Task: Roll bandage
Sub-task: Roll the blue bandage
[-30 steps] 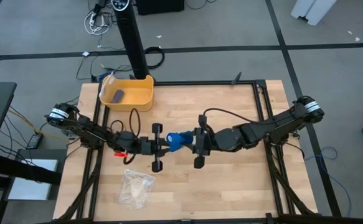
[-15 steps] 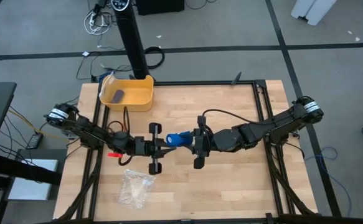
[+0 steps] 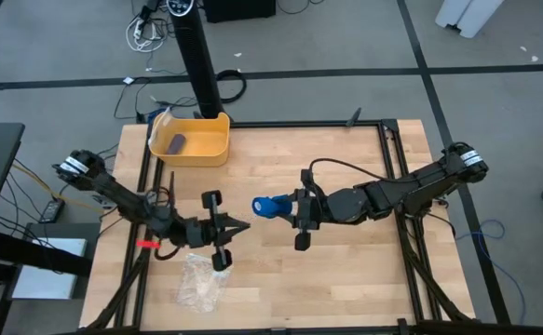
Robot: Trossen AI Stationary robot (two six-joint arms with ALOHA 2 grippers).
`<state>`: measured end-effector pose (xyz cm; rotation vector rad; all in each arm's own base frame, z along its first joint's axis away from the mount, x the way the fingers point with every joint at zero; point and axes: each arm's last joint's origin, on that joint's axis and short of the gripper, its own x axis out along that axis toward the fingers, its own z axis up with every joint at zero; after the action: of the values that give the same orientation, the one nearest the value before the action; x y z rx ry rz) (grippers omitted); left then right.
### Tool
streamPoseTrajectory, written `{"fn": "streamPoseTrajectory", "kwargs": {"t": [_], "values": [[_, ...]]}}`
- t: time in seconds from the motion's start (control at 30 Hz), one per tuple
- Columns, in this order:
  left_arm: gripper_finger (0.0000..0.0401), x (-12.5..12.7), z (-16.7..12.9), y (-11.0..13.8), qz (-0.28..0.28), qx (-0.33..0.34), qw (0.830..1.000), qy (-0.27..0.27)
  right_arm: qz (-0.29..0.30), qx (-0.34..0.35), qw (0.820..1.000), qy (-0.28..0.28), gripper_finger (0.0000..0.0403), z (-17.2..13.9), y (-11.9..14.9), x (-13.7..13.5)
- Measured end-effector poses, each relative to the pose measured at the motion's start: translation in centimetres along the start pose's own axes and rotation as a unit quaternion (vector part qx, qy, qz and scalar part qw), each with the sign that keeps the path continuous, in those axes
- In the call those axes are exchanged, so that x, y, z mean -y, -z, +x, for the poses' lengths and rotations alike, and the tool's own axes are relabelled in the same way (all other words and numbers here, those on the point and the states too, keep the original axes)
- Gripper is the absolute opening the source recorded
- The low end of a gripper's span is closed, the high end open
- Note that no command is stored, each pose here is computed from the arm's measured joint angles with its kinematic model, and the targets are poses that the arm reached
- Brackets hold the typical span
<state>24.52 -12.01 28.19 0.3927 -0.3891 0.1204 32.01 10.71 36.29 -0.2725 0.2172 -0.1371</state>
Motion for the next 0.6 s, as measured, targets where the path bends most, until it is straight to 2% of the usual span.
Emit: {"fn": "streamPoseTrajectory", "kwargs": {"t": [0.1,0.23,0.37,0.5,0.6], "values": [[0.0018,0.2,-0.5,1.6,-0.007,-0.075,0.997,-0.030,0.008,0.001,1.000,-0.006,0.0103,0.0,0.0,0.0],[0.0007,-0.1,-0.9,5.2,-0.052,-0.130,0.989,-0.044,0.029,0.018,0.999,-0.029,0.0103,0.4,-0.2,0.0],[0.0005,-1.3,-0.6,6.6,-0.074,-0.115,0.987,-0.080,0.044,0.029,0.997,-0.054,0.0103,0.7,-0.2,0.3],[0.0005,-1.0,0.3,6.6,-0.082,-0.102,0.991,-0.034,0.048,0.030,0.997,-0.045,0.0103,1.1,0.2,0.9],[0.0005,-1.0,1.2,5.9,-0.070,-0.098,0.992,-0.032,0.054,0.030,0.997,-0.041,0.0103,1.4,0.5,1.3]]}}
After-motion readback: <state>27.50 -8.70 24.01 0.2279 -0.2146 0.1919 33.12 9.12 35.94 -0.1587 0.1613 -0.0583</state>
